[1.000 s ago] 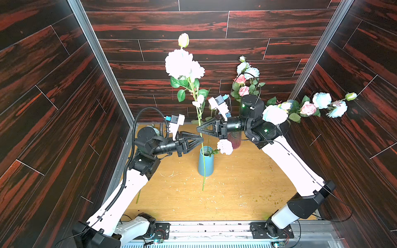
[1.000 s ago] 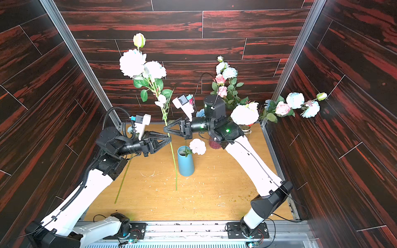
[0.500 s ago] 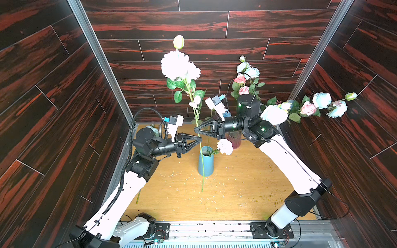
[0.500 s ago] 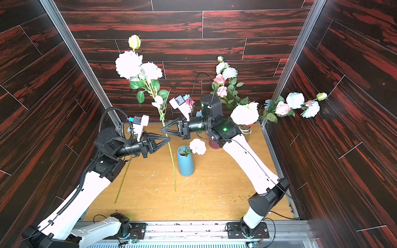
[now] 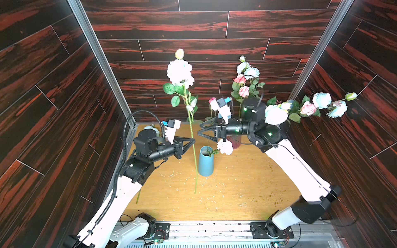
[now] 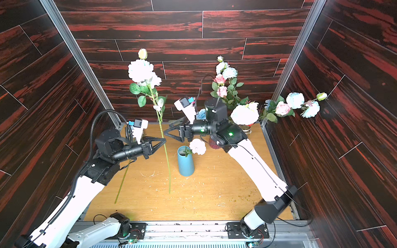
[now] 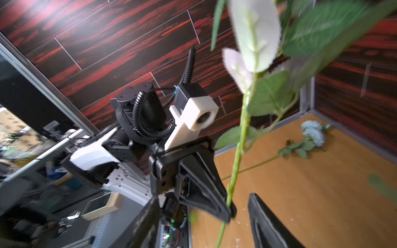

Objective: Pick out blue flowers from the vase
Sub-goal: Place the flower at the center of the board.

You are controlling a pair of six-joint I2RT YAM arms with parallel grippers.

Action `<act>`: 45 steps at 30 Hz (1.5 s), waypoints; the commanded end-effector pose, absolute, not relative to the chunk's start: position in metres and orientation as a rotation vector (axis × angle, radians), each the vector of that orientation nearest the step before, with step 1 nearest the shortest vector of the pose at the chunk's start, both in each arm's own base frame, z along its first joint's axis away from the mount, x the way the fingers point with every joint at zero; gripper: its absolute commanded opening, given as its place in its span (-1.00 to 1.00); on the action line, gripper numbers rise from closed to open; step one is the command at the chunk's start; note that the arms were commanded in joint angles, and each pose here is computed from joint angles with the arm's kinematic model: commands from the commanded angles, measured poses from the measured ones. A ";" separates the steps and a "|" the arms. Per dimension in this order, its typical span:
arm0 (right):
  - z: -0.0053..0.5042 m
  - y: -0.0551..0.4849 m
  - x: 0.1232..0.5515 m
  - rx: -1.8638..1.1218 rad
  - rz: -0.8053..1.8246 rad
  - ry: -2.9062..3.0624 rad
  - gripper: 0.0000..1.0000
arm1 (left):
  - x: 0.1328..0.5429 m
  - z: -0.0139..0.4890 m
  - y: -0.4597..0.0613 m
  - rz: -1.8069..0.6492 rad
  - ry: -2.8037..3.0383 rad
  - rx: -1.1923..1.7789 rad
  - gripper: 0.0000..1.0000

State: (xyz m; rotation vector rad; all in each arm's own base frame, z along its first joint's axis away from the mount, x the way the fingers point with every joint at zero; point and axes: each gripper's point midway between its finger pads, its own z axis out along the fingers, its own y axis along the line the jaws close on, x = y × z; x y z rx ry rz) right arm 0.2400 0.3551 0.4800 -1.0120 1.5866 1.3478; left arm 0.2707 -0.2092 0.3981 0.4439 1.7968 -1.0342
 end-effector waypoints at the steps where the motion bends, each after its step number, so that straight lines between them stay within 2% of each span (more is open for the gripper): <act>1: 0.504 0.336 0.235 -0.953 1.240 1.495 0.46 | 0.283 0.391 -0.162 -0.708 1.881 0.268 -1.00; 8: 0.523 0.300 0.218 -0.859 1.125 1.402 0.66 | 0.319 0.337 -0.101 -0.219 2.119 0.048 -1.00; 17: 0.536 0.243 0.208 -0.682 0.893 1.345 0.78 | 0.348 0.284 -0.072 0.158 2.314 0.015 -1.00; 32: 0.540 0.201 0.191 -0.610 0.759 1.317 0.89 | 0.404 0.188 -0.056 0.391 2.578 0.067 -1.00; 40: 0.541 0.191 0.187 -0.590 0.724 1.303 0.93 | 0.394 0.109 -0.043 0.455 2.853 0.090 -1.00; 45: 0.539 0.195 0.190 -0.596 0.728 1.311 0.94 | 0.380 0.079 -0.020 0.589 2.940 0.059 -1.00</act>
